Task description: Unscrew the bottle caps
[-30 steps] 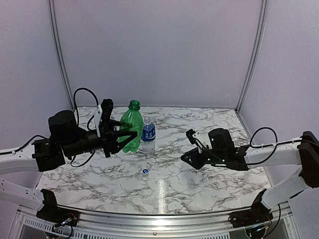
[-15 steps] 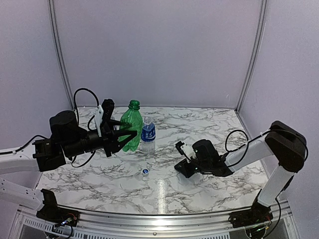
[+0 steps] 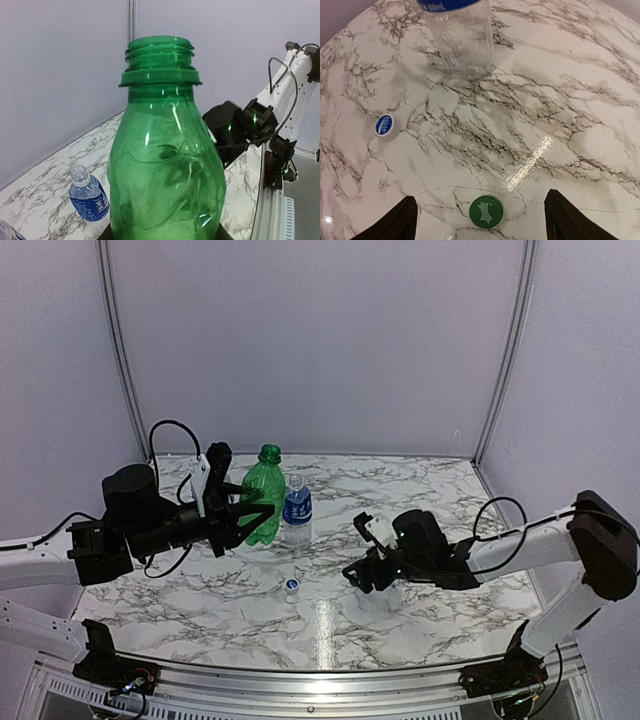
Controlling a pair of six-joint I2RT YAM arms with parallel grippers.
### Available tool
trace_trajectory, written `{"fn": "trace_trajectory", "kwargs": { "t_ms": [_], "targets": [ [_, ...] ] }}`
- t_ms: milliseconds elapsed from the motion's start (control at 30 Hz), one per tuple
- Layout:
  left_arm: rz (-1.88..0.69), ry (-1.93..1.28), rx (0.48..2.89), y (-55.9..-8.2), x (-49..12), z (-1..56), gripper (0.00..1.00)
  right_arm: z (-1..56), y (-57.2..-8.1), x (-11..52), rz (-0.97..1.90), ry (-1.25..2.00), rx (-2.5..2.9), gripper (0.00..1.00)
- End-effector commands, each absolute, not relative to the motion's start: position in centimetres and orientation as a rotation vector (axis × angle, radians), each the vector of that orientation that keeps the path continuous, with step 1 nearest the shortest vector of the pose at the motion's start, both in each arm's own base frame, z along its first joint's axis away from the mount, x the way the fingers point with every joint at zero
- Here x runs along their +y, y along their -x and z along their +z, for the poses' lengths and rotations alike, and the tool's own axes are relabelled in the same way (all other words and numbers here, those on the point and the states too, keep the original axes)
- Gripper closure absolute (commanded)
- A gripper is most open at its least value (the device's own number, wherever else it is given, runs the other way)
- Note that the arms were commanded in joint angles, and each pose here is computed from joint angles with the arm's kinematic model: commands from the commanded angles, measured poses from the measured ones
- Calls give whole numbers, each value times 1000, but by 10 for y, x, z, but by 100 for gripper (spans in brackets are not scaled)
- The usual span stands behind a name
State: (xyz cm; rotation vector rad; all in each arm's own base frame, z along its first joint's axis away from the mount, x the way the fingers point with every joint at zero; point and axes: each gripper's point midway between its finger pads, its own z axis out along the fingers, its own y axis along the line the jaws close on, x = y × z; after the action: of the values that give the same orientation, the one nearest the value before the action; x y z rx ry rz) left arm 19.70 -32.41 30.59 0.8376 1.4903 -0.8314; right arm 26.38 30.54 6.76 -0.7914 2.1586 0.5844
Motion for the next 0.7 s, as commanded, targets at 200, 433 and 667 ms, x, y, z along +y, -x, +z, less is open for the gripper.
{"fn": "trace_trajectory", "kwargs": {
  "t_ms": [200,433,667],
  "targets": [
    [-840,-949,1489,-190,-335,285,85,265,-218,342,966,957,1712,4],
    [-939,-1064,1466,-174,-351,278,83,352,-193,363,1166,1022,1521,2],
    [-984,-1107,1459,-169,-362,277,83,375,-185,387,1233,1093,1466,4]
  ]
}}
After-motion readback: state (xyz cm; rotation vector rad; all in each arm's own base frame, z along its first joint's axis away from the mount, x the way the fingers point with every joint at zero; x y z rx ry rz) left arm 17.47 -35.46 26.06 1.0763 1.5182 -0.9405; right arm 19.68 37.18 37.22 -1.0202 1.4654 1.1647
